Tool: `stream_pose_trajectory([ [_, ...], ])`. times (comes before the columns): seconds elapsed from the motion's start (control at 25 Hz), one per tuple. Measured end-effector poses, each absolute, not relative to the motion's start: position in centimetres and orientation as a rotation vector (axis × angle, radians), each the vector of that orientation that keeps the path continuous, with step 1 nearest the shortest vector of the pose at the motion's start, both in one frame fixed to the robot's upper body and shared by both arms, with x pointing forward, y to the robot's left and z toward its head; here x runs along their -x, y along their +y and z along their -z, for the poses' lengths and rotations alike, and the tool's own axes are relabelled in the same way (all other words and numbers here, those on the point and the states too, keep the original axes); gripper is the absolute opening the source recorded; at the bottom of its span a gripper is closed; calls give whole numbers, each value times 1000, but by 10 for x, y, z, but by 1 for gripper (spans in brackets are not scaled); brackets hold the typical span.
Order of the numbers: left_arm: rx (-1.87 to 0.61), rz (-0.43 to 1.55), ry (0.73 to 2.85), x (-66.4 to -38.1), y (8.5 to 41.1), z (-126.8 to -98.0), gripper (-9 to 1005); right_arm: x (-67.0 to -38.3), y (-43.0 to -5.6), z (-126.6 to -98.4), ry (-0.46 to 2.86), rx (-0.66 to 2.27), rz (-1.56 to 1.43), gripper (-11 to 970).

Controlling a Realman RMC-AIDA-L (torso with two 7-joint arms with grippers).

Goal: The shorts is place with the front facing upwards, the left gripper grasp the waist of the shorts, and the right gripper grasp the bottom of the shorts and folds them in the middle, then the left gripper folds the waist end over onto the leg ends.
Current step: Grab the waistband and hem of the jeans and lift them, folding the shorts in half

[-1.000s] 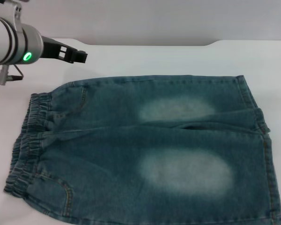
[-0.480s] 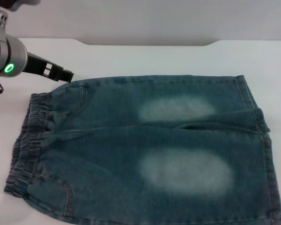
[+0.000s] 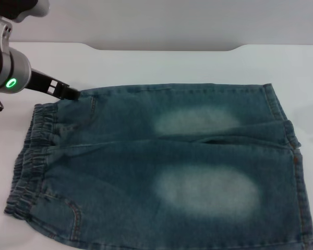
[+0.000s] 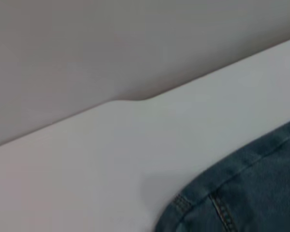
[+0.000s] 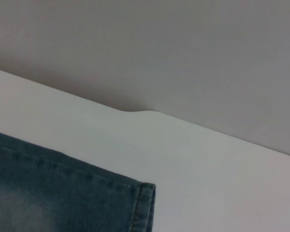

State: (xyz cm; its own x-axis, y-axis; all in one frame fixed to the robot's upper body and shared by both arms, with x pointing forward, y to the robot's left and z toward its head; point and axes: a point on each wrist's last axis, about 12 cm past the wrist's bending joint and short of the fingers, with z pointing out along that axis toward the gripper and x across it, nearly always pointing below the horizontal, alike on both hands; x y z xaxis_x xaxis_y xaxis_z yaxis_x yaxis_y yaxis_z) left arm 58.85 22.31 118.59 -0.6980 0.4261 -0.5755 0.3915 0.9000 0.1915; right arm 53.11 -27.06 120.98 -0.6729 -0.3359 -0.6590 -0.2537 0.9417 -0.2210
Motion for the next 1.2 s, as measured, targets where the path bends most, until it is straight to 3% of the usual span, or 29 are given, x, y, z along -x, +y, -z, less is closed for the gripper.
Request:
stream_pose_trajectory([
  [0.28,-586,-85,2518,-576,230,-1194,824,-512,-293,-1207,2387,281,158,795],
  [0.6,-601,-102,2687,-559,237,-1190,812,-491,-311,-1196,2439,151,167,792],
  [1.2,-553,-116,2950,-539,248,-1164,791,-497,-311,-1174,2476,133,145,785],
])
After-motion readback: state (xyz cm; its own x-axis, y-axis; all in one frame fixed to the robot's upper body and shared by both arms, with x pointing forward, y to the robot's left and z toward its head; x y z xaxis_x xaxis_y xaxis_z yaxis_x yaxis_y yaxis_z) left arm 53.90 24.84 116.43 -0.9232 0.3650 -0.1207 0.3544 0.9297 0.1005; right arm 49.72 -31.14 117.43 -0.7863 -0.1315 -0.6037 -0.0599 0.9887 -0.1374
